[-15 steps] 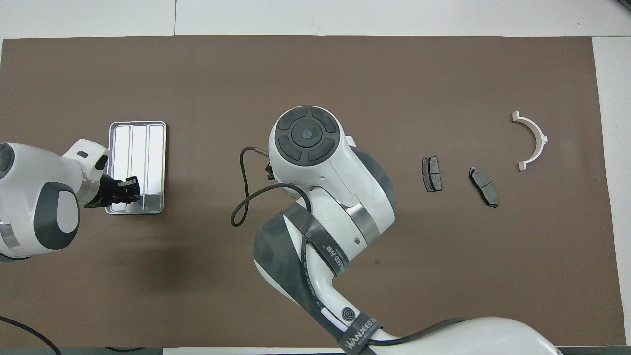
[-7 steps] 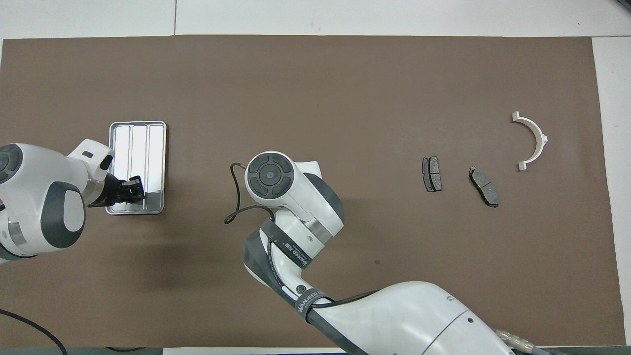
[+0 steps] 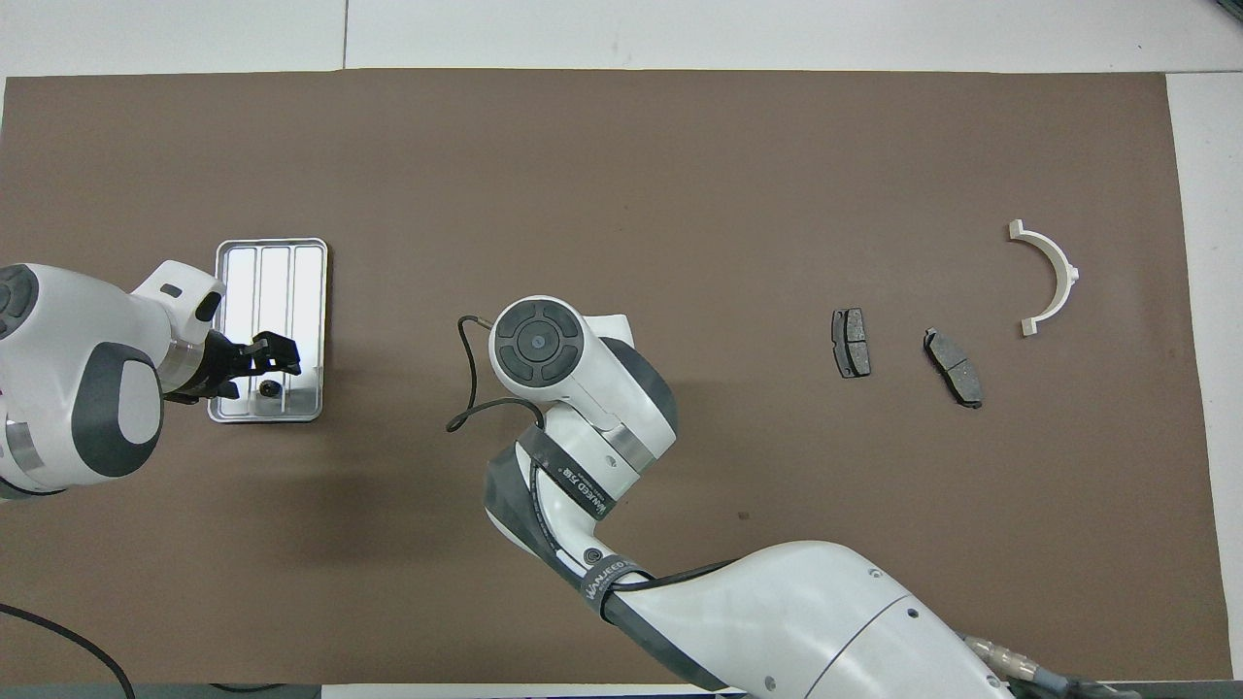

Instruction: Pick bearing gear from pile to tray

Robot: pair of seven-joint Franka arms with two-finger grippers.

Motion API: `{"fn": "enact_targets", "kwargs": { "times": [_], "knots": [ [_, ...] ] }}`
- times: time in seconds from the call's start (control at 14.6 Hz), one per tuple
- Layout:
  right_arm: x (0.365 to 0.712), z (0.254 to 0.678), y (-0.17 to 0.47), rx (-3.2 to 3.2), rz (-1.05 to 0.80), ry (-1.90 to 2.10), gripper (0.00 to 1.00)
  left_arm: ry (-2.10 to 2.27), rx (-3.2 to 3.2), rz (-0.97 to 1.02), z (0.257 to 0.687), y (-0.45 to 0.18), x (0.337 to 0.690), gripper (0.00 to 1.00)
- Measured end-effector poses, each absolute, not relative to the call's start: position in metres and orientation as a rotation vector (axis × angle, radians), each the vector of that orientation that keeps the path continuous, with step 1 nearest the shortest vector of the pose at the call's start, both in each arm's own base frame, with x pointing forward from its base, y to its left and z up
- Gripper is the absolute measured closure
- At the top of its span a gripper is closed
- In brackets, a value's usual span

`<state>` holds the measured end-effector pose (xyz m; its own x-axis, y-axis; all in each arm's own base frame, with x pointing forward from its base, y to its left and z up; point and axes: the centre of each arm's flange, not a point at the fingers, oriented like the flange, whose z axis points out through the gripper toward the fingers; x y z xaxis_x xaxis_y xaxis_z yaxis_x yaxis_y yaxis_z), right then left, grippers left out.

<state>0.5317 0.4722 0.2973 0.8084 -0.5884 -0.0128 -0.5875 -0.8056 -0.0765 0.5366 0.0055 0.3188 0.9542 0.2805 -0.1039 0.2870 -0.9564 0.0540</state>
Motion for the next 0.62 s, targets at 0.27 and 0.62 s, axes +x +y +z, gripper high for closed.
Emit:
{"fn": "enact_targets", "kwargs": {
  "times": [0.27,0.62],
  "knots": [
    [0.558,0.313,0.449,-2.894,-0.072,0.983,0.24,0.497,3.029,-0.151,0.332,-0.005,0.544,0.00],
    [0.627,0.385,0.332,-3.008,-0.107,0.656,0.00,0.662,3.004,-0.104,0.352,-0.088,0.554,0.00]
  ]
}}
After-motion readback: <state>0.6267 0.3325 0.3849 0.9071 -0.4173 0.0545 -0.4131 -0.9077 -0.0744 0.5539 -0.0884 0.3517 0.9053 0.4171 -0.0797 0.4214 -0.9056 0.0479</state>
